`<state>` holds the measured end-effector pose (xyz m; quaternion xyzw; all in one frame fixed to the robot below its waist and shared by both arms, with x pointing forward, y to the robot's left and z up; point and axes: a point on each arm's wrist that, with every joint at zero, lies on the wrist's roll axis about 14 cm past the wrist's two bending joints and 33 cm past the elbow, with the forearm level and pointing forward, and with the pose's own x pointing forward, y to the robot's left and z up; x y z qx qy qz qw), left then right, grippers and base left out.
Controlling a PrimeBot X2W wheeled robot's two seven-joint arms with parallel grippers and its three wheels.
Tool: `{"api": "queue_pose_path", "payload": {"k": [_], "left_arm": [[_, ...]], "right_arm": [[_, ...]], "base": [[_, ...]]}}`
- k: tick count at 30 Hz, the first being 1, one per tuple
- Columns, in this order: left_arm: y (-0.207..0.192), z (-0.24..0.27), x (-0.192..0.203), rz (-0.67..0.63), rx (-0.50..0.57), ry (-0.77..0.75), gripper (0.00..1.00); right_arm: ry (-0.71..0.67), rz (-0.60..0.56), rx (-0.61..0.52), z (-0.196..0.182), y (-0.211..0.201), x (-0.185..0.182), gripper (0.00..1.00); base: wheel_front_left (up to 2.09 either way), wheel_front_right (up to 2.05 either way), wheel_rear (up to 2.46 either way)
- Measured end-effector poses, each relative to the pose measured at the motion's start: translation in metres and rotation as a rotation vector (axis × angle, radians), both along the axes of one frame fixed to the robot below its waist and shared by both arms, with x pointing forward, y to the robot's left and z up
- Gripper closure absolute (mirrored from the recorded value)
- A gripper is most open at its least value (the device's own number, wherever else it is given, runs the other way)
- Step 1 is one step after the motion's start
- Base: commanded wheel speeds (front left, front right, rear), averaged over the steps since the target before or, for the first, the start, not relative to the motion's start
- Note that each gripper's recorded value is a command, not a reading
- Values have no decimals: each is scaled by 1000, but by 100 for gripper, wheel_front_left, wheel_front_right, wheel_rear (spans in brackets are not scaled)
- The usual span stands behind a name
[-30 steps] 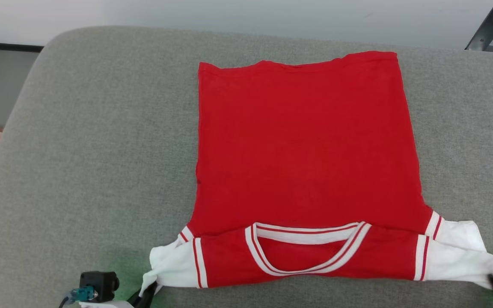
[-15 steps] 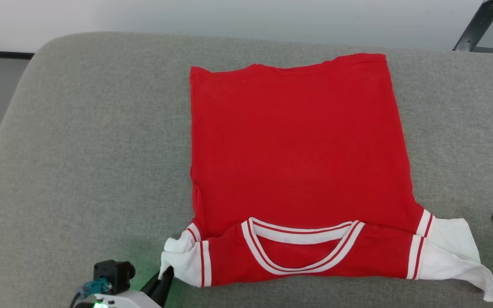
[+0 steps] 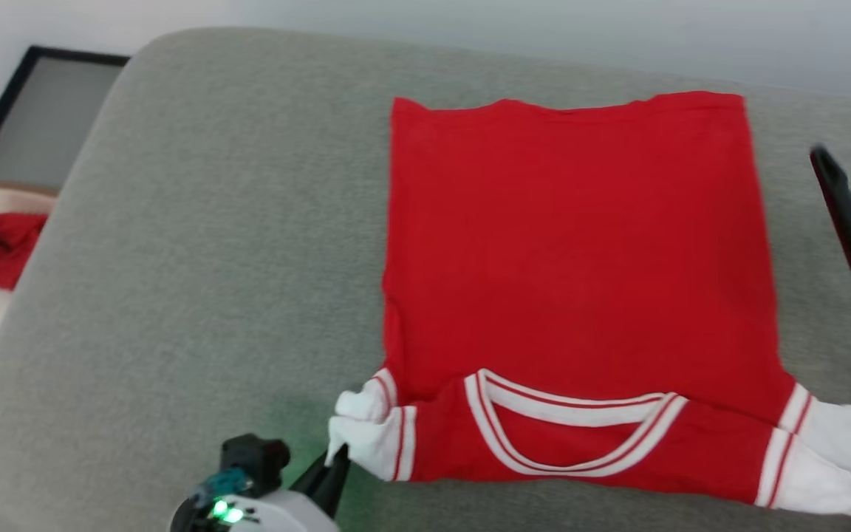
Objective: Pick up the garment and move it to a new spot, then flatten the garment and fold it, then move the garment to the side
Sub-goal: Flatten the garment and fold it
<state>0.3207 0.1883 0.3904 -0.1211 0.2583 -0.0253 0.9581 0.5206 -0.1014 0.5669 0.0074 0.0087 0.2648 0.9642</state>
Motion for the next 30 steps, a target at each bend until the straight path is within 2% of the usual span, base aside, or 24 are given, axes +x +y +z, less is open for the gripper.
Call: {"api": "queue_pose_path", "payload": {"k": [7,13,15,21,30], "left_arm": [[-12,7,6,-14,-18,-34,100],[-15,1,12,-6,-34,-32,100],[-16,-2,15,-2,-42,-28,100],[-17,-13,20,8,-53,-13,100],[-14,-26,21,35,-74,11,100]], "right_arm": [[152,37,-156,-9,26,64,0],[410,9,-337,-56,31,105,0],[510,-7,-402,-75,29,113,0],[748,-51,-477,-121,28,129,0],[967,-74,-559,-178,37,128,0]], "base": [[0,0,0],[0,0,0],[0,0,0],[0,0,0],[0,0,0]]}}
